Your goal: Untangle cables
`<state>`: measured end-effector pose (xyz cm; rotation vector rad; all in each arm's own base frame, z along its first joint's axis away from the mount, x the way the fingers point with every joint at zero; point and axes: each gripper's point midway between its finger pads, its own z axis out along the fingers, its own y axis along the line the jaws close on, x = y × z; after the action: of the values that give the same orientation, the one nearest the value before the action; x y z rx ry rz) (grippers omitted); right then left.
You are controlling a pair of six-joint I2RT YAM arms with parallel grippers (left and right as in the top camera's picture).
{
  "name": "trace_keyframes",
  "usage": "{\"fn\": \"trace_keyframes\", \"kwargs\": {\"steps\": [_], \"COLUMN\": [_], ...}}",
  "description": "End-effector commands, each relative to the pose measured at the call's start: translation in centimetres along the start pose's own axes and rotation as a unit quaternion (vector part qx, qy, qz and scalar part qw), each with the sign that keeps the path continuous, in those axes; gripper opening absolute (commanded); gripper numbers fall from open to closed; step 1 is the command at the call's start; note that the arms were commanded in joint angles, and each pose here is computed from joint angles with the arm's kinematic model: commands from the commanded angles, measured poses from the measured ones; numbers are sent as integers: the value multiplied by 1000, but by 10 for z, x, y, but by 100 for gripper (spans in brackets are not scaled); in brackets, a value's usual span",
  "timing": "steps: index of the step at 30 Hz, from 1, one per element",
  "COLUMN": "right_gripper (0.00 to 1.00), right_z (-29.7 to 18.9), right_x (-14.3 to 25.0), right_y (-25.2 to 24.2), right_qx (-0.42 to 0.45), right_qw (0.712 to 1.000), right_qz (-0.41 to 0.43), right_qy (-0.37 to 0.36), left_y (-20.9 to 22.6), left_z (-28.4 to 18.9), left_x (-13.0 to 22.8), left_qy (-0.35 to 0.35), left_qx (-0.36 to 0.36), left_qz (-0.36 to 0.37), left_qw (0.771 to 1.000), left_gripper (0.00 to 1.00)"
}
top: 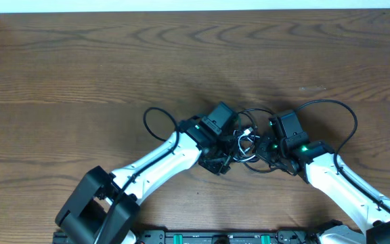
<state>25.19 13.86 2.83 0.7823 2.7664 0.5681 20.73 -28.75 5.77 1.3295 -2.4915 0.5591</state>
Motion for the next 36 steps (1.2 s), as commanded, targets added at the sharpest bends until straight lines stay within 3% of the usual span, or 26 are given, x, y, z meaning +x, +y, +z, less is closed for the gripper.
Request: {"fn": "trace_keyframes", "kwargs": {"steps": [1,16,18,23,25,27,31,36], "right_gripper": [1,1,1,1,1,1,1,1], "right_z": [2,1,1,1,1,0,0,-6], "right_x": [2,14,14,15,17,20,25,16], "right_y": [-1,7,7,8,9,8,-6,-57], "right_qx": [1,-22,-23,-25,-28,-27,1,124], "right_qw": [1000,999,999,999,998,998,998,992], "right_qz": [3,5,5,5,5,6,-12,-17], "right_qy": [5,40,42,45,50,59,65,22], "left_y": [-5,-11,-11,-11,-11,-13,-21,-55], "left_z": [-4,27,29,29,29,28,22,-5], "left_x": [-1,-2,0,-3,-6,-12,-27,-34], "left_qy": [-21,-29,-22,-30,-39,-54,-65,8], "left_qx": [13,13,10,10,13,18,30,90], "left_qz": [-24,-48,-48,-47,-47,-32,-19,21], "left_qw": [999,998,999,998,998,998,997,996], "left_gripper": [37,36,23,19,8,8,7,7]}}
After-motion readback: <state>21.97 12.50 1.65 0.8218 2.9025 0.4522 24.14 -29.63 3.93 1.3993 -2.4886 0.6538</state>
